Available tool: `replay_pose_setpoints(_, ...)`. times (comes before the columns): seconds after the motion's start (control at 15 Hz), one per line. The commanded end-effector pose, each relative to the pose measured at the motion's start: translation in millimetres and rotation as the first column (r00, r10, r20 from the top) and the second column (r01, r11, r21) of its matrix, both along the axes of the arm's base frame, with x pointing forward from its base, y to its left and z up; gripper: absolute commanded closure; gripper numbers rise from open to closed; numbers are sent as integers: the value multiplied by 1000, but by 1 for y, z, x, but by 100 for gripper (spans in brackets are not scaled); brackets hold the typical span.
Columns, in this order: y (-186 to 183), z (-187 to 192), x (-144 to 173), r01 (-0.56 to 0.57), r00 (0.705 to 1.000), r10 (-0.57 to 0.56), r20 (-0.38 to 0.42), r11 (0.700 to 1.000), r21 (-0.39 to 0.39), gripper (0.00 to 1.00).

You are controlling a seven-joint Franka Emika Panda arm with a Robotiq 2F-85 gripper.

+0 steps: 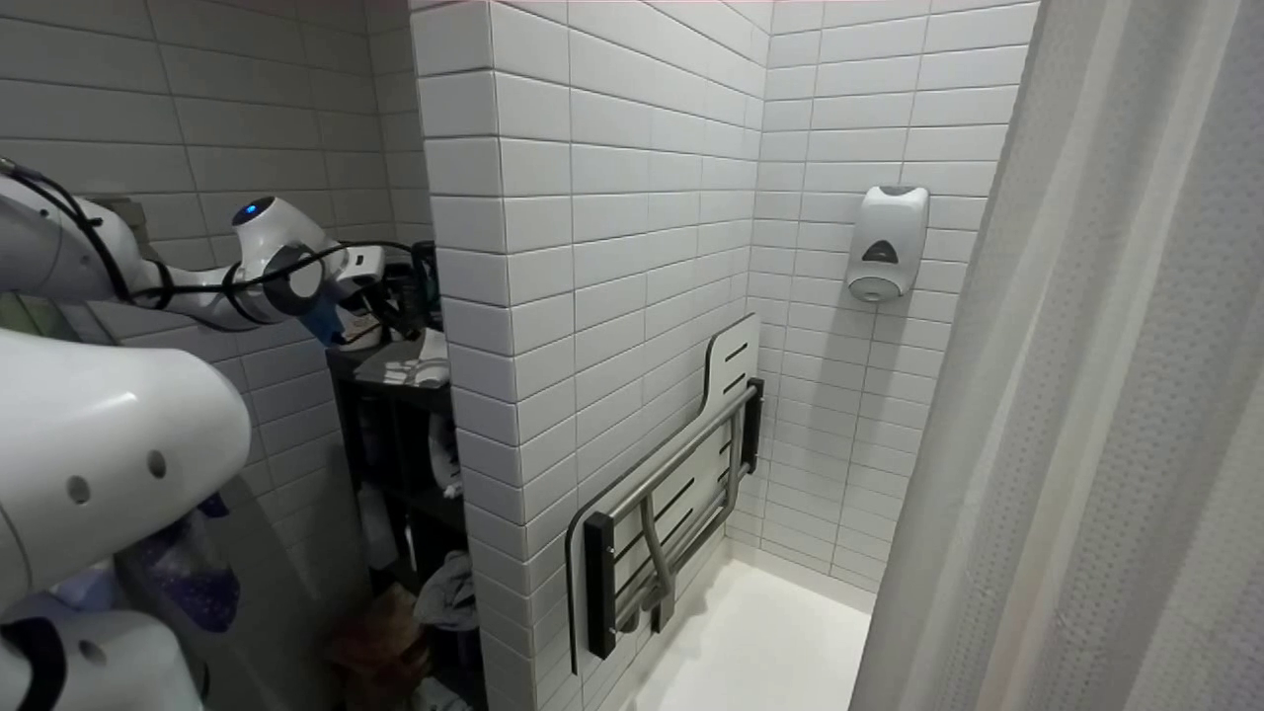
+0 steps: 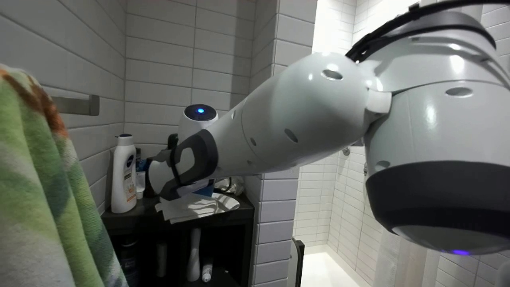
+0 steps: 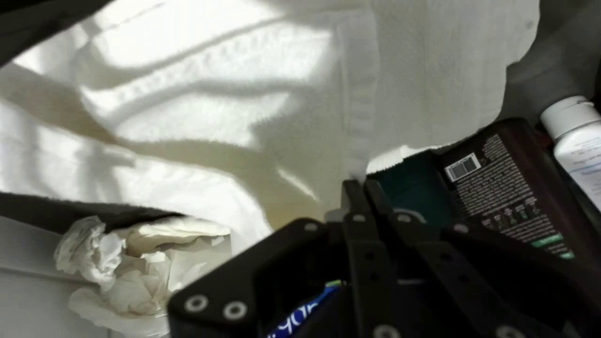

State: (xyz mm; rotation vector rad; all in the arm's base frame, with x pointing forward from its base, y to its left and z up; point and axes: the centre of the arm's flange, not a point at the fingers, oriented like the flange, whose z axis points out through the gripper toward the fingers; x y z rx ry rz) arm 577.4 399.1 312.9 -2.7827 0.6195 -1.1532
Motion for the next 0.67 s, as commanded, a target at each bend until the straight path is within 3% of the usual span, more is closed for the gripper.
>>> replay_pose_setpoints(0.0,-27,17,16,42,999,-43,-11,997,-67,99)
replay_pose_setpoints(0.27,-59,30,28,76,997,-78,-6,980,-181,99)
replay_pose_setpoints(0.6,-81,30,32,89,992,-113,-54,938,-336,99)
